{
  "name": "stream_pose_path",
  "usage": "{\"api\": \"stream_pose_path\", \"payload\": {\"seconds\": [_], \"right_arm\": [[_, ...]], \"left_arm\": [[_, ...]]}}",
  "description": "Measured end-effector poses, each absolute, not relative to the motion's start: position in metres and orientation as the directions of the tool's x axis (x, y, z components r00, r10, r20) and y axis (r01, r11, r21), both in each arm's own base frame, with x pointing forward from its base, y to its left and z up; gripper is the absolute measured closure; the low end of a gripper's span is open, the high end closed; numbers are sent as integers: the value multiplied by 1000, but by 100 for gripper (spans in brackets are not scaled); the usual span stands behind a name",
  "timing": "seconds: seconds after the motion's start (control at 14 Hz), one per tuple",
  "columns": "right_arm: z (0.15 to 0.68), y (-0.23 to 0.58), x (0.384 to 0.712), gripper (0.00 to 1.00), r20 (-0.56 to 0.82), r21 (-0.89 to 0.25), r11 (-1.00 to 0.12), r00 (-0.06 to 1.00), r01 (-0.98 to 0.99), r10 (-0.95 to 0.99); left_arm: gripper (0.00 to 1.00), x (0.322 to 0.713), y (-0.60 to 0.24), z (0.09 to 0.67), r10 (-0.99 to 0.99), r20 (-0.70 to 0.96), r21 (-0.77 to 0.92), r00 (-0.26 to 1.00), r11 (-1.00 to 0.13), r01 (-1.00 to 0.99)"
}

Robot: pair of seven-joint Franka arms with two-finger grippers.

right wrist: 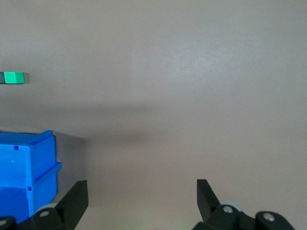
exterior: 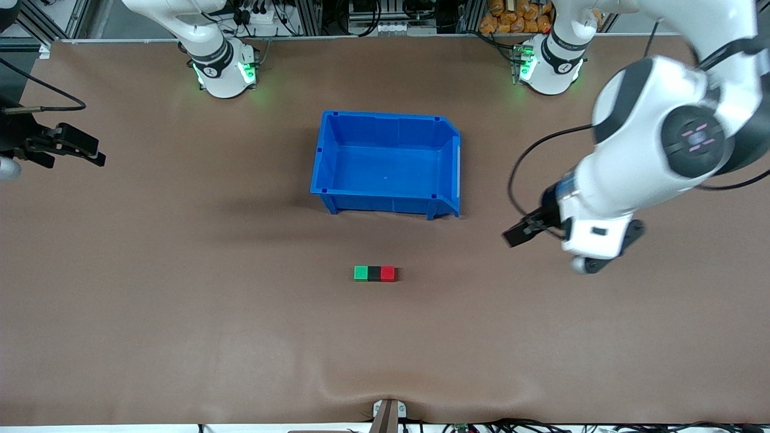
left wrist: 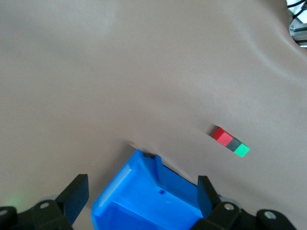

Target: Attach green and red cubes to black cube

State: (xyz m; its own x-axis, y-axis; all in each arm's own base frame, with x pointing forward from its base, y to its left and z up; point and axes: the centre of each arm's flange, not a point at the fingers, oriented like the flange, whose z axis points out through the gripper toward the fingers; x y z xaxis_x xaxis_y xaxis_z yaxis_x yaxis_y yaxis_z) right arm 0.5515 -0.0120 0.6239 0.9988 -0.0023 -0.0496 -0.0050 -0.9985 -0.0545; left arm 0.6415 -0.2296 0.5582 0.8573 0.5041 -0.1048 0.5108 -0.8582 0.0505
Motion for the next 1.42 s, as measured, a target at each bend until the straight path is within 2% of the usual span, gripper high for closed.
{"api": "stream_pose_path", "payload": {"seconds": [0.21,0.71,1.42], "right_arm": [[624,-12,552,0,-49,-54,-999,999,-5,-3],[624,-14,551,0,-49,-54,-998,999,-8,-6],[624,-14,552,0,-48,-54,-998,999,-9,-7]], "left_arm": [[0,627,-196,582,462,-89,51,883,-883,467],[0,602,-153,592,421,-87,26,903,-905,425],[0,561,-95,619,253,-50,10,966,-967,253]]}}
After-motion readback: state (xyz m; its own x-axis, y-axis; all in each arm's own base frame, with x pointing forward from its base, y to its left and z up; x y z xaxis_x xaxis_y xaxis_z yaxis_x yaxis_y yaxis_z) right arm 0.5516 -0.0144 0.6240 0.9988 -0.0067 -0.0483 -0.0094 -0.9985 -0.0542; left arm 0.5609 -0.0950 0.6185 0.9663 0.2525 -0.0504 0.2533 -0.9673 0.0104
